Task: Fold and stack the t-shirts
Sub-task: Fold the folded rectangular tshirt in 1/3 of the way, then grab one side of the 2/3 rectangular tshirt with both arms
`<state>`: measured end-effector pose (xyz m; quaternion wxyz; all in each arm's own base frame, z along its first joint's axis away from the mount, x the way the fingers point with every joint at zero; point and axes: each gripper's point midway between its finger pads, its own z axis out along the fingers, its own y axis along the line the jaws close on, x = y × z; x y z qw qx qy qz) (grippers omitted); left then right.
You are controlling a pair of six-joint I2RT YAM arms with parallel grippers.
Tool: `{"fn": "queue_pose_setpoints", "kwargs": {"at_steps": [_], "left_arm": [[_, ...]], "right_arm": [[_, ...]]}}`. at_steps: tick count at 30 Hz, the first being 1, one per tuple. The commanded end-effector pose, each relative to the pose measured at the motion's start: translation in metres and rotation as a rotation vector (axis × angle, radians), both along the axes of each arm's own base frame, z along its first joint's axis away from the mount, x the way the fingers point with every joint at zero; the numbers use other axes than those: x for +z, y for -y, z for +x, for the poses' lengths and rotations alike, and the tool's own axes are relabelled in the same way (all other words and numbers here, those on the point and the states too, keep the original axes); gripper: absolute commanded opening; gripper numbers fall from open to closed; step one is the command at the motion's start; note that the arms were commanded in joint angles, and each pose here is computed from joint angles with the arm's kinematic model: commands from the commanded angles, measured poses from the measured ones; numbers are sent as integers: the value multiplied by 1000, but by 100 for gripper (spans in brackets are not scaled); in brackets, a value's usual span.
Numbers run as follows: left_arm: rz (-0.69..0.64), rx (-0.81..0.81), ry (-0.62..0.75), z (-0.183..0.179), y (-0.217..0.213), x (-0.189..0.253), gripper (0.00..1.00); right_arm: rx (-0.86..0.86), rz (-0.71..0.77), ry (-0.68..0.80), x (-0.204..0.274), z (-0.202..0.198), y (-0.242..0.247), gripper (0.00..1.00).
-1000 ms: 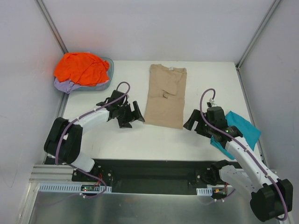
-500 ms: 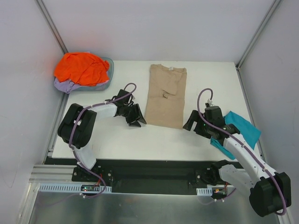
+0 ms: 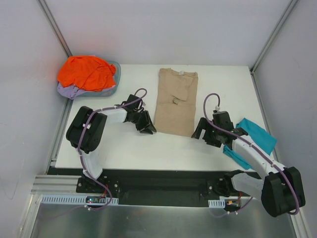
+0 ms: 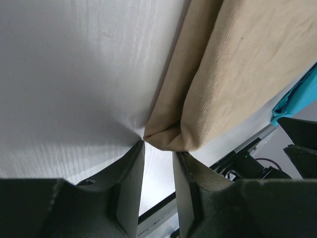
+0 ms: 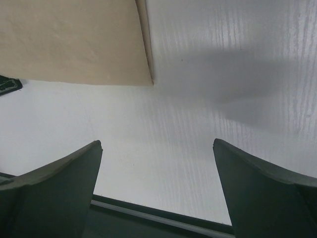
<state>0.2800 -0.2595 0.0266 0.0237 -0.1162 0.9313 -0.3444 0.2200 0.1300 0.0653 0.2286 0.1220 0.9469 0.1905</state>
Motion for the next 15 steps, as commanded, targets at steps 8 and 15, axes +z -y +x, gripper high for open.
{"fn": "queue_pose_setpoints", "kwargs": {"at_steps": [8,15], "left_arm": [[-14,-33,35,16,12,2,0],[-3,-50,76,16,9,4,0]], "right_arm": [[39,17,13,5,19,-12,97],[58,37,-10,2,31,-22,92]]}}
